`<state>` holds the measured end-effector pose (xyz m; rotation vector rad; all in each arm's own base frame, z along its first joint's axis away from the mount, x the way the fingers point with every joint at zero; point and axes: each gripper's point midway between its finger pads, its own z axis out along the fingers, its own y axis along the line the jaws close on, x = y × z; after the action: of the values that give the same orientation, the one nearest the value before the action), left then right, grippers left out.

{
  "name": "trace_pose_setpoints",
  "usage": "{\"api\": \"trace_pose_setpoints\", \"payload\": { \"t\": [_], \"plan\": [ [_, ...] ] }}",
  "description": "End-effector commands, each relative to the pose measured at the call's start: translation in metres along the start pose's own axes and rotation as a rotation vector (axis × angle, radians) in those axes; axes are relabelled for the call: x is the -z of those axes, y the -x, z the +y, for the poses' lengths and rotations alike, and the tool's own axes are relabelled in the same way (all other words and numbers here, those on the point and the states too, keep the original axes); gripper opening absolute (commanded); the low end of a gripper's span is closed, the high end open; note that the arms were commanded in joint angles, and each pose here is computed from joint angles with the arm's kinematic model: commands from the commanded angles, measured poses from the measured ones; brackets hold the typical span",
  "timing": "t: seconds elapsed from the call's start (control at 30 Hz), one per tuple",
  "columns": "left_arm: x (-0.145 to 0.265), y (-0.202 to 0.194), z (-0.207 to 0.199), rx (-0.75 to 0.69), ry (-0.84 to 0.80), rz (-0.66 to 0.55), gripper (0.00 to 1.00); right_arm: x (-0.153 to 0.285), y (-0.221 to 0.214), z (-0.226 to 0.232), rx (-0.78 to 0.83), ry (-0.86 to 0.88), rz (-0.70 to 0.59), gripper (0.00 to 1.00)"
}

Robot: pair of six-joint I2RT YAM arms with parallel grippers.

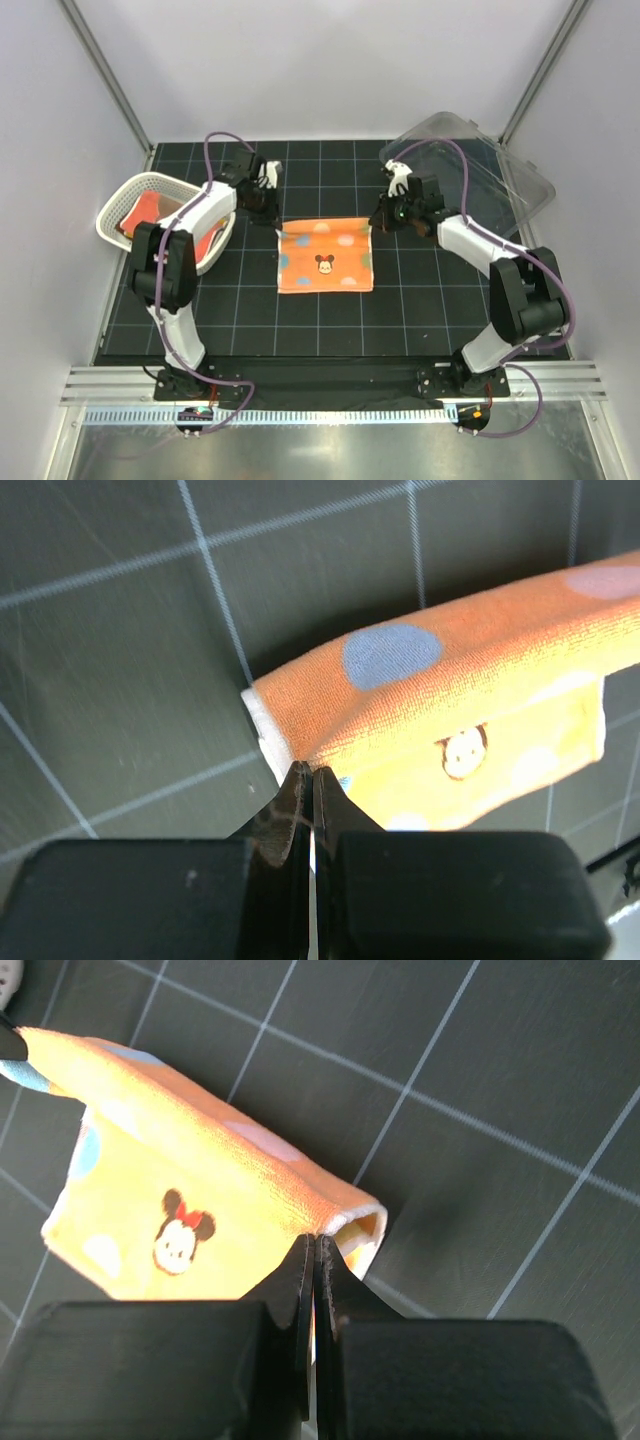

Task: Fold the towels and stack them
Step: Fold the towel

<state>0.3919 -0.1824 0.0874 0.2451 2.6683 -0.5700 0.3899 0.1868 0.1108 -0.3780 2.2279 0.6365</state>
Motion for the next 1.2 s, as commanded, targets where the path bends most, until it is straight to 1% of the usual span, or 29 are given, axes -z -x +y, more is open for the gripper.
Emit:
{"api": "trace_pose_setpoints", "payload": {
  "t": [0.0,0.1,0.13,0.2,0.23,0.37,0.47,0.77,0.83,0.87,0.9,0.97,1.07,1.1,1.17],
  "plan": [
    [0.021,-0.003,-0.012,-0.033,-0.026,-0.031,0.0,0.014,0.009,0.012,-0.011,0.015,-0.055,0.01],
    [0.025,-0.017,-0.016,-0.032,-0.034,-0.012,0.0,0.021,-0.002,0.02,-0.022,0.021,-0.05,0.01],
    [0.023,-0.028,-0.015,-0.021,-0.037,0.012,0.0,0.023,-0.008,0.022,-0.029,0.025,-0.043,0.01],
    [0.027,-0.034,-0.019,-0.025,-0.042,0.014,0.0,0.025,-0.015,0.025,-0.05,0.031,-0.036,0.01],
    [0.027,-0.04,-0.021,-0.03,-0.038,0.026,0.0,0.025,-0.025,0.027,-0.058,0.037,-0.017,0.01],
    [0.026,-0.065,-0.021,-0.031,-0.027,0.073,0.0,0.035,-0.037,0.037,-0.067,0.044,-0.02,0.01],
    [0.026,-0.079,-0.026,-0.04,-0.028,0.094,0.0,0.041,-0.048,0.036,-0.087,0.025,-0.015,0.01],
    [0.027,-0.102,-0.03,-0.064,0.015,0.117,0.0,0.051,-0.077,0.052,-0.101,0.038,0.022,0.01],
    [0.026,-0.108,-0.031,-0.07,0.019,0.121,0.03,0.053,-0.083,0.053,-0.104,0.038,0.028,0.01],
    [0.027,-0.109,-0.031,-0.074,0.024,0.122,0.05,0.053,-0.086,0.053,-0.113,0.038,0.031,0.01],
    [0.028,-0.109,-0.031,-0.08,0.033,0.113,0.1,0.054,-0.088,0.053,-0.116,0.032,0.033,0.01],
    [0.029,-0.114,-0.027,-0.081,0.047,0.118,0.12,0.056,-0.095,0.051,-0.124,0.022,0.046,0.01],
    [0.029,-0.123,-0.023,-0.07,0.056,0.13,0.2,0.06,-0.102,0.047,-0.13,-0.004,0.057,0.01],
    [0.03,-0.125,-0.024,-0.067,0.054,0.132,0.25,0.061,-0.104,0.046,-0.132,-0.009,0.059,0.01],
    [0.032,-0.13,-0.026,-0.055,0.04,0.139,0.29,0.062,-0.111,0.045,-0.139,-0.011,0.078,0.01]
  ]
}}
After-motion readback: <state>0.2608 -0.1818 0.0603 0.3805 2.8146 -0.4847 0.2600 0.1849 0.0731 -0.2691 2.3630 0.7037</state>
